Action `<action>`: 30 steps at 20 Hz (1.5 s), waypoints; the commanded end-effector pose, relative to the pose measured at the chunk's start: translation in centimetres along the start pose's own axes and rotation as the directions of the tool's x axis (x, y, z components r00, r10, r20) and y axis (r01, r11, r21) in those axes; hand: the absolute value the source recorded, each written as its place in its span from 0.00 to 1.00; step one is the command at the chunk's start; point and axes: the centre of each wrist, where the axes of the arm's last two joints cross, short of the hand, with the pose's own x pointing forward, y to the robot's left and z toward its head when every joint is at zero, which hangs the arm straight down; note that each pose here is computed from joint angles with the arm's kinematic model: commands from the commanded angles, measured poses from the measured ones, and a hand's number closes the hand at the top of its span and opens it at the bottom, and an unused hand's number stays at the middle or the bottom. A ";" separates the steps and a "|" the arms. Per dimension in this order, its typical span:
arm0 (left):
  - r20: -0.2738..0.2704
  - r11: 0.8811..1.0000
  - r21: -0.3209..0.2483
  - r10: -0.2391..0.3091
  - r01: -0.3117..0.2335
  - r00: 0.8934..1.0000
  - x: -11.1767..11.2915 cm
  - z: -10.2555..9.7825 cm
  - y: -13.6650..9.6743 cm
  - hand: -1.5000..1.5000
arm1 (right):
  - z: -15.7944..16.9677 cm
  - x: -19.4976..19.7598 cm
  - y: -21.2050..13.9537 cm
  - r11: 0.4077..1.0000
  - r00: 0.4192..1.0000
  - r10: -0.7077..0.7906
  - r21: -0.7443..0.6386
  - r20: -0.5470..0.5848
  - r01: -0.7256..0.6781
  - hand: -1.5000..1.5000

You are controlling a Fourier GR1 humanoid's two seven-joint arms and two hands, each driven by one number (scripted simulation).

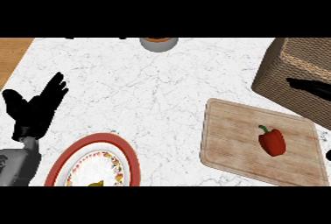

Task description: Pick the bell pepper from the cutting board and place it in the basket

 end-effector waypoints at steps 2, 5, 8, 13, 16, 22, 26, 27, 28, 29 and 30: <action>-0.001 1.000 0.028 -0.008 0.008 1.000 1.5 -0.4 0.0 0.50 | -1.6 -2.1 4.4 0.993 0.989 -0.116 0.004 0.095 0.116 0.00; -0.009 1.000 0.000 -0.004 0.004 1.000 0.2 0.0 -0.8 0.50 | -3.5 -2.4 5.3 0.996 0.994 -0.091 0.026 0.061 0.089 0.00; -0.005 1.000 0.002 -0.001 0.001 1.000 -0.9 0.5 -0.3 0.50 | -4.0 -3.9 6.9 0.997 1.000 -0.028 0.070 -0.001 0.028 0.00; -0.011 1.000 -0.003 0.008 -0.008 1.000 0.3 -0.1 -0.9 0.50 | -3.5 -4.2 10.3 0.987 1.000 0.010 0.158 -0.028 -0.006 0.00; -0.021 1.000 -0.011 0.011 -0.011 1.000 -1.6 0.3 0.0 0.50 | -4.1 -5.3 8.5 0.989 0.998 0.040 0.145 -0.042 -0.033 0.00; -0.006 1.000 -0.001 -0.010 0.010 1.000 -1.4 2.3 -0.2 0.50 | -2.2 -6.1 5.7 0.990 1.000 0.009 0.138 -0.029 -0.005 0.00; -0.005 1.000 -0.008 0.002 -0.002 1.000 0.7 0.5 -1.4 0.50 | -3.9 -5.8 7.2 0.987 0.999 -0.034 0.158 0.005 0.032 0.00; 0.015 1.000 0.010 0.014 -0.014 1.000 2.1 0.3 -1.1 0.50 | -2.2 -5.9 8.0 0.987 0.999 -0.037 0.159 0.016 0.034 0.00; -0.003 1.000 0.009 0.019 -0.019 1.000 -0.5 0.8 0.4 0.50 | -4.1 -6.4 8.1 0.985 0.999 -0.047 0.166 0.025 0.042 0.00; -0.021 1.000 -0.002 0.002 -0.002 1.000 -1.6 0.6 -0.9 0.50 | -2.3 -6.4 8.3 0.984 0.998 -0.043 0.174 0.045 0.035 0.00; -0.004 1.000 0.000 0.002 -0.002 1.000 0.4 1.7 0.3 0.50 | -2.4 -6.5 8.6 0.986 0.999 -0.035 0.165 0.041 0.028 0.00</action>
